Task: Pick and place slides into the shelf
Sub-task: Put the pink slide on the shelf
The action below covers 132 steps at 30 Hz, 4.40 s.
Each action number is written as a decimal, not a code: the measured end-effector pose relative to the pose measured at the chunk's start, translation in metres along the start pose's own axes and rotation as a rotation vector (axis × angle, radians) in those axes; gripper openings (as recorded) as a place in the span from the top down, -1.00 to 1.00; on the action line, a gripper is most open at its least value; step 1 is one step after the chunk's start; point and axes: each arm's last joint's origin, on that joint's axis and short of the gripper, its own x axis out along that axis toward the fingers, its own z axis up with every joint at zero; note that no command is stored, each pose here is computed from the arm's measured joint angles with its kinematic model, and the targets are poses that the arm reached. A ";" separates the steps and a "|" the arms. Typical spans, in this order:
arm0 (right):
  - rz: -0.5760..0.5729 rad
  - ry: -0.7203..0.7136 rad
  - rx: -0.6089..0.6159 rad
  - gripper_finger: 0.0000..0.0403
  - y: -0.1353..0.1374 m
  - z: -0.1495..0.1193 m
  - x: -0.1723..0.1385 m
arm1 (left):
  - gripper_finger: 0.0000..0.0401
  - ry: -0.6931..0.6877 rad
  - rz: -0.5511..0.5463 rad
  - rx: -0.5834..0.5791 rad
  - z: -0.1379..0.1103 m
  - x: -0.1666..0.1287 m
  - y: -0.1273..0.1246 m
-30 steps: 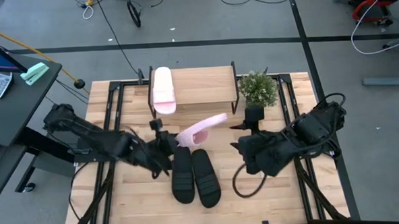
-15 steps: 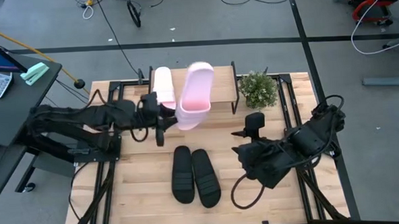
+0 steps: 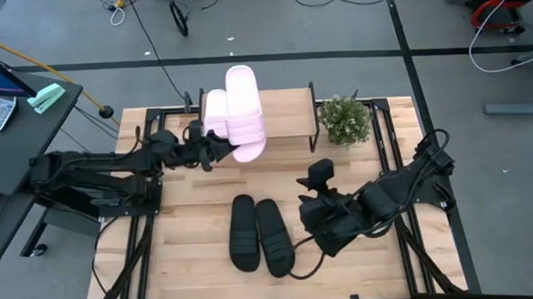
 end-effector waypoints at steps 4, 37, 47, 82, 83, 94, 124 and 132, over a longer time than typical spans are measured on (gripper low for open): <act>-0.057 -0.001 -0.056 -0.15 0.017 0.002 0.022 | 0.65 0.013 0.018 -0.087 -0.004 -0.002 0.005; -0.072 -0.036 0.006 -0.15 0.045 0.000 0.085 | 0.68 0.147 0.323 -0.431 -0.014 -0.005 0.046; -0.056 -0.051 0.012 -0.15 0.045 0.002 0.085 | 0.68 0.153 0.368 -0.435 -0.014 -0.005 0.053; -0.033 -0.070 0.027 -0.15 0.045 0.004 0.085 | 0.58 0.214 0.341 -0.494 -0.006 0.001 0.043; -0.033 -0.070 0.027 -0.15 0.045 0.004 0.085 | 0.58 0.215 0.340 -0.500 -0.006 0.001 0.043; -0.033 -0.071 0.031 -0.15 0.045 0.004 0.085 | 0.60 0.215 0.359 -0.530 -0.007 0.000 0.044; 0.011 -0.087 0.064 -0.15 0.046 0.005 0.086 | 0.45 0.188 0.409 -0.572 -0.012 0.005 0.051; 0.056 -0.108 0.075 -0.15 0.047 0.007 0.085 | 0.28 0.184 0.411 -0.570 -0.012 0.005 0.051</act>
